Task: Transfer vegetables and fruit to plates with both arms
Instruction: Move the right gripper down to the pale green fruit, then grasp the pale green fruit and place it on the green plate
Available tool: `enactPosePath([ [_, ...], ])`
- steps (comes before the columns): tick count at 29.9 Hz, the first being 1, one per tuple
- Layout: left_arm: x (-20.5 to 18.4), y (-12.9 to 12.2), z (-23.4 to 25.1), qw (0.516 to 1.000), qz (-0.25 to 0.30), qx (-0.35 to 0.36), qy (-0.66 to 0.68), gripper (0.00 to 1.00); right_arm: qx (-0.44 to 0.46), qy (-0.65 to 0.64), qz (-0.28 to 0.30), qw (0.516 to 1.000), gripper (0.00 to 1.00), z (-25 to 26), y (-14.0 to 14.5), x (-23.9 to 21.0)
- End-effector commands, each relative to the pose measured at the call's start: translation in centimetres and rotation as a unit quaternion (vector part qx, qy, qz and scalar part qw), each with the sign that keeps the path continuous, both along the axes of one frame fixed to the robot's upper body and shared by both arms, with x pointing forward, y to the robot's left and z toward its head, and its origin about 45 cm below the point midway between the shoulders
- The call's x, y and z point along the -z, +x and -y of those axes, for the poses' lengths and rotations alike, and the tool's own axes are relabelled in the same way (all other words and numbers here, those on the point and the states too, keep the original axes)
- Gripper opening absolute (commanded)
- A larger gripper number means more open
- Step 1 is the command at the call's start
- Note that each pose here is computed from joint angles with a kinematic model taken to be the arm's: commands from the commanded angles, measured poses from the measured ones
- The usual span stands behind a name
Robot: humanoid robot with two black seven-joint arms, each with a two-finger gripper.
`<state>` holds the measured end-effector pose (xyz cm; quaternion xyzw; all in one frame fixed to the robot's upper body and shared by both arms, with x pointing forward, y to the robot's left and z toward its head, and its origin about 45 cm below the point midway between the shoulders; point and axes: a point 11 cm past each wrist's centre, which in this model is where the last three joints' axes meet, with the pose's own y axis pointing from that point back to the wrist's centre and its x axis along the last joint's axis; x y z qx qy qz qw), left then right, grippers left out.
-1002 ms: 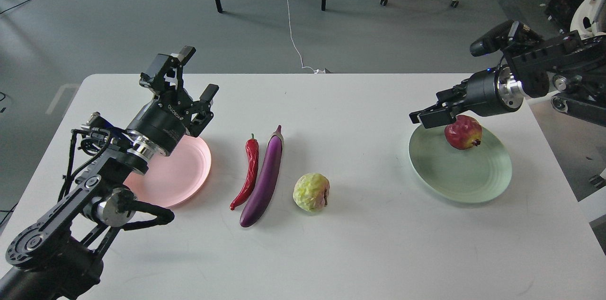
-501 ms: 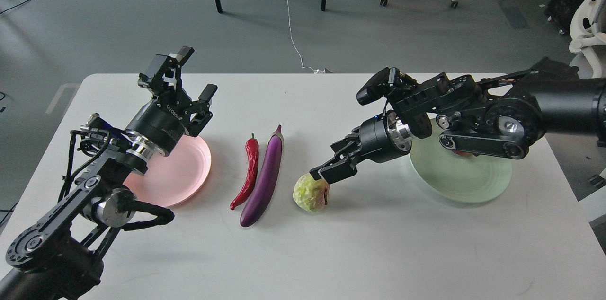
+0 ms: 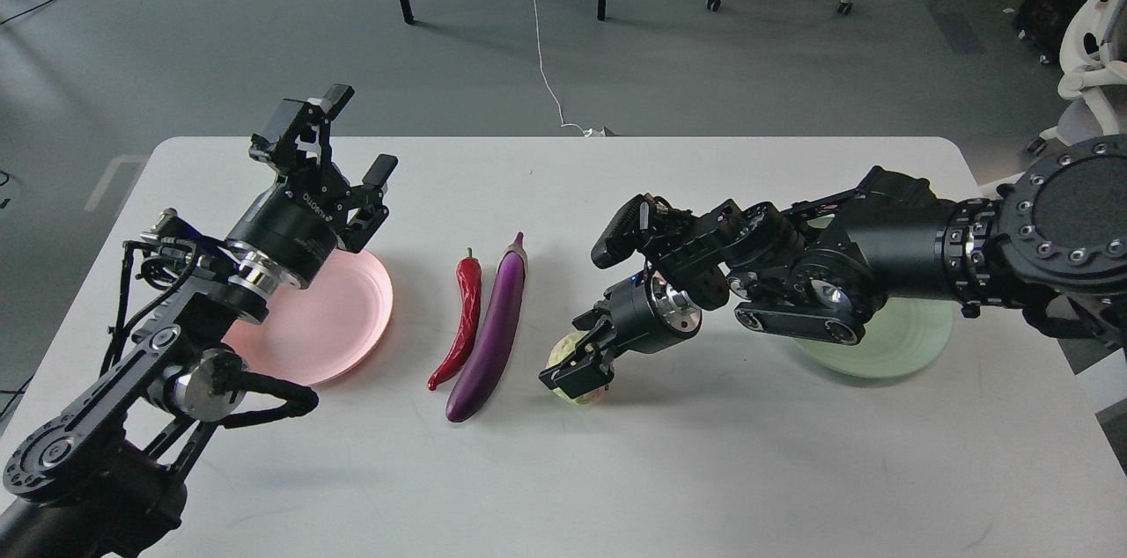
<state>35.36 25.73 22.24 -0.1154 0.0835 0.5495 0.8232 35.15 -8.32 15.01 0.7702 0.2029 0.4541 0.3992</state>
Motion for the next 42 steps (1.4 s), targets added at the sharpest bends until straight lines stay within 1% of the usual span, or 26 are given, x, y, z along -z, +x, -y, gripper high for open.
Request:
enactPosePath([
  [1,0.0,0.0,0.0,1.000,0.000,0.000,-0.001,0.98,0.000,-0.007,0.001,1.000,0.53,0.4,0.0,0.2],
  [3,0.0,0.0,0.1,1.000,0.000,0.001,0.000,0.98,0.000,-0.007,0.001,1.000,0.32,0.4,0.0,0.2],
  [4,0.0,0.0,0.1,1.000,0.000,0.001,0.000,0.98,0.000,-0.007,0.001,1.000,0.30,0.4,0.0,0.2],
  [7,0.0,0.0,-0.1,1.000,0.000,0.000,0.001,0.98,0.000,-0.006,0.008,1.000,0.29,0.4,0.5,-0.5],
  [9,-0.1,0.1,-0.1,1.000,0.001,0.000,0.001,0.98,0.006,-0.004,0.031,1.000,0.29,0.8,2.0,-2.5],
  [11,-0.1,0.0,-0.4,1.000,0.001,-0.001,0.004,0.98,0.020,-0.003,0.053,0.998,0.30,2.3,3.5,-5.0],
  [13,-0.2,0.1,-0.4,1.000,0.002,-0.001,0.005,0.98,0.037,-0.004,0.067,0.997,0.32,4.7,4.4,-7.5],
  [15,-0.1,0.0,-0.4,1.000,0.001,0.000,0.006,0.98,0.057,-0.008,0.074,0.996,0.32,7.6,4.7,-9.1],
  [19,0.1,-0.1,-0.1,1.000,-0.001,0.003,0.004,0.98,0.068,-0.055,0.101,0.991,0.33,15.2,4.1,-10.4],
  [21,0.1,-0.1,0.1,1.000,-0.001,0.004,0.003,0.98,0.084,-0.080,0.110,0.987,0.33,19.1,3.7,-10.2],
  [24,0.1,-0.1,0.3,1.000,-0.002,0.007,0.002,0.98,0.110,-0.107,0.100,0.983,0.34,23.8,2.3,-8.8],
  [27,0.2,-0.2,0.4,1.000,-0.002,0.008,0.003,0.98,0.140,-0.115,0.082,0.980,0.35,26.6,0.9,-7.5],
  [30,-0.2,-0.2,0.6,1.000,0.003,0.012,0.003,0.98,0.156,-0.120,0.068,0.978,0.36,28.0,0.0,-6.4],
  [32,-0.4,-0.3,0.6,1.000,0.004,0.012,0.004,0.98,0.164,-0.124,0.066,0.976,0.39,28.7,-0.1,-5.9],
  [35,-0.4,-0.3,0.6,1.000,0.004,0.012,0.004,0.98,0.170,-0.121,0.067,0.976,0.60,29.0,-0.1,-5.4],
  [38,-0.6,-0.3,0.7,1.000,0.007,0.014,0.004,0.98,0.173,-0.106,0.076,0.976,0.85,28.7,0.1,-5.3],
  [40,-0.6,-0.3,0.7,1.000,0.006,0.013,0.004,0.98,0.174,-0.097,0.079,0.977,0.94,28.4,0.3,-5.4],
  [42,-0.6,-0.3,0.7,1.000,0.008,0.013,0.004,0.98,0.177,-0.086,0.084,0.977,0.95,28.0,0.6,-5.7],
])
